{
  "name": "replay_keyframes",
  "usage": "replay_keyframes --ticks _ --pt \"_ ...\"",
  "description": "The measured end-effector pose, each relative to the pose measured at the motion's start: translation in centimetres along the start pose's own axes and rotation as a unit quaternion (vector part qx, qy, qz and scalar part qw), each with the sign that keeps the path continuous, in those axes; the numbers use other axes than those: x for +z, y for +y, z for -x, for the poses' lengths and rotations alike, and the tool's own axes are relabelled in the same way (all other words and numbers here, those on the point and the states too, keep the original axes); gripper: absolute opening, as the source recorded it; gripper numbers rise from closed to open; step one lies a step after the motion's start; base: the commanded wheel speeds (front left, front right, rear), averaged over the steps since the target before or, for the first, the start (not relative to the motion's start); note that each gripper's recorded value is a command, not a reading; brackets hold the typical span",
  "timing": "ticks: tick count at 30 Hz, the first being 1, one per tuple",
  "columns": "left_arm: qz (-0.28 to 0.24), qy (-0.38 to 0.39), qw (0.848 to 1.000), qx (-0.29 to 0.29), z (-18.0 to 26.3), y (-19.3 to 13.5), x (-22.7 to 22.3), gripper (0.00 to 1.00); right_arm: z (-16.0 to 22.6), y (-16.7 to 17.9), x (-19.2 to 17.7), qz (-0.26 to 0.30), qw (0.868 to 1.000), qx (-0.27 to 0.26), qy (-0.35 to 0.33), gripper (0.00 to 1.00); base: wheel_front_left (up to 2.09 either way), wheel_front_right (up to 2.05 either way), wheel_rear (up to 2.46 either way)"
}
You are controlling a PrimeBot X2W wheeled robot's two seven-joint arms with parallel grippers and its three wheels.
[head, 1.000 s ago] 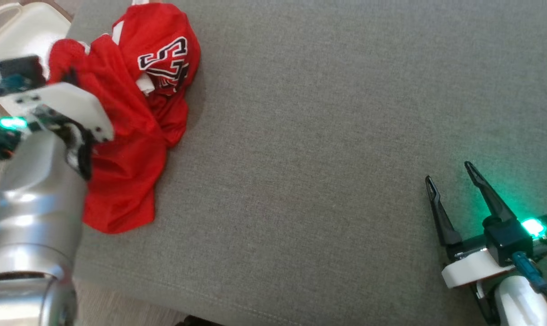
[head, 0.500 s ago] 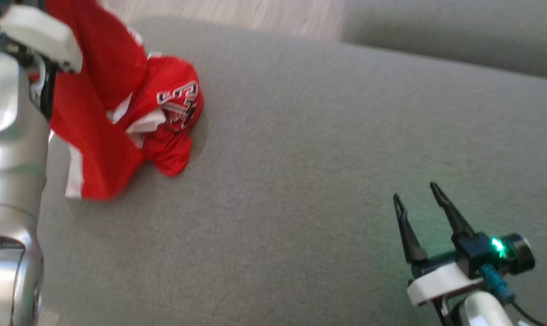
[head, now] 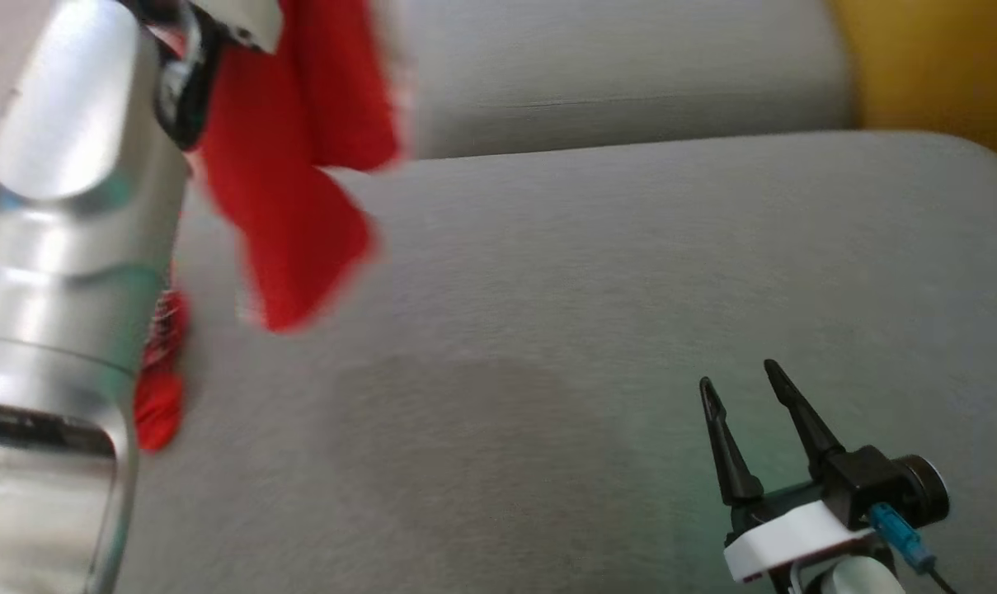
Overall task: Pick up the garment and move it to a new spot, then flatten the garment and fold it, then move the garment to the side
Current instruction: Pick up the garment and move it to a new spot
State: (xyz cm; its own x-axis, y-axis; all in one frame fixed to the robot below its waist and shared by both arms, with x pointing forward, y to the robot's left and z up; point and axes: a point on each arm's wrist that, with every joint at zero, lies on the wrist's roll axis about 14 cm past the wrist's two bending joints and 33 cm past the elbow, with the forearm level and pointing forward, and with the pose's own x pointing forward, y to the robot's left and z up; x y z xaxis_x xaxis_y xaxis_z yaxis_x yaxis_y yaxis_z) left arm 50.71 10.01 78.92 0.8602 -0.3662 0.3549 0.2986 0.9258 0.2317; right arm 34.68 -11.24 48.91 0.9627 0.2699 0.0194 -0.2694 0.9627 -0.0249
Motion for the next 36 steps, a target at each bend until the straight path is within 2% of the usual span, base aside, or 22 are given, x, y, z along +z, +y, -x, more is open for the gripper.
replay_keyframes --ticks 5,10,13,16,19,21,24,25,26,27,30,31,36 --pt "0.051 -0.035 0.994 -0.088 -2.4 -8.9 -0.5 0.0 3.0 -3.2 0.2 -0.002 0.998 -0.066 -0.004 1.0 0.0 0.0 0.0" --pt "0.095 -0.072 0.977 -0.178 -3.2 -18.3 0.1 0.0 5.6 -5.6 0.2 -0.004 0.993 -0.119 -0.004 1.0 0.0 0.0 0.0" --pt "0.125 -0.034 0.969 -0.211 -1.7 -22.6 -3.7 0.0 6.4 -6.3 -0.2 -0.007 0.991 -0.137 0.003 1.0 0.0 0.0 0.0" --pt "0.162 0.056 0.965 -0.199 2.0 -24.1 -11.5 0.0 6.4 -6.3 -0.9 -0.014 0.99 -0.138 0.015 1.0 0.0 0.0 0.0" --pt "0.196 0.155 0.954 -0.167 8.6 -24.4 -19.0 0.0 5.8 -5.9 -1.2 -0.018 0.991 -0.128 0.02 1.0 0.0 0.0 0.0" --pt "0.22 0.211 0.94 -0.151 13.4 -24.8 -22.4 0.0 5.4 -5.5 -1.4 -0.018 0.992 -0.119 0.022 1.0 0.0 0.0 0.0" --pt "0.267 0.266 0.917 -0.132 19.2 -25.7 -24.5 0.01 4.8 -5.0 -1.4 -0.016 0.994 -0.107 0.023 1.0 0.0 0.0 0.0" --pt "0.277 0.274 0.912 -0.131 20.4 -26.1 -24.6 0.32 4.6 -4.8 -1.4 -0.014 0.994 -0.102 0.023 1.0 0.0 0.0 0.0" --pt "0.277 0.274 0.912 -0.131 20.4 -26.1 -24.6 0.94 4.6 -4.8 -1.4 -0.014 0.994 -0.102 0.023 1.0 0.0 0.0 0.0" --pt "0.292 0.276 0.909 -0.113 21.5 -25.9 -24.2 1.0 4.2 -4.3 -1.5 -0.01 0.996 -0.09 0.024 1.0 0.0 0.0 0.0" --pt "0.293 0.238 0.922 -0.085 21.1 -24.6 -22.1 1.0 4.0 -3.2 -1.9 -0.006 0.997 -0.072 0.03 1.0 0.0 0.0 0.0" --pt "0.293 0.238 0.922 -0.085 21.1 -24.6 -22.1 1.0 4.0 -3.2 -1.9 -0.006 0.997 -0.072 0.03 1.0 0.0 0.0 0.0" --pt "0.263 0.197 0.944 -0.008 22.9 -20.7 -19.8 1.0 4.8 -2.0 -3.0 -0.01 0.997 -0.054 0.046 1.0 0.0 0.0 0.0"
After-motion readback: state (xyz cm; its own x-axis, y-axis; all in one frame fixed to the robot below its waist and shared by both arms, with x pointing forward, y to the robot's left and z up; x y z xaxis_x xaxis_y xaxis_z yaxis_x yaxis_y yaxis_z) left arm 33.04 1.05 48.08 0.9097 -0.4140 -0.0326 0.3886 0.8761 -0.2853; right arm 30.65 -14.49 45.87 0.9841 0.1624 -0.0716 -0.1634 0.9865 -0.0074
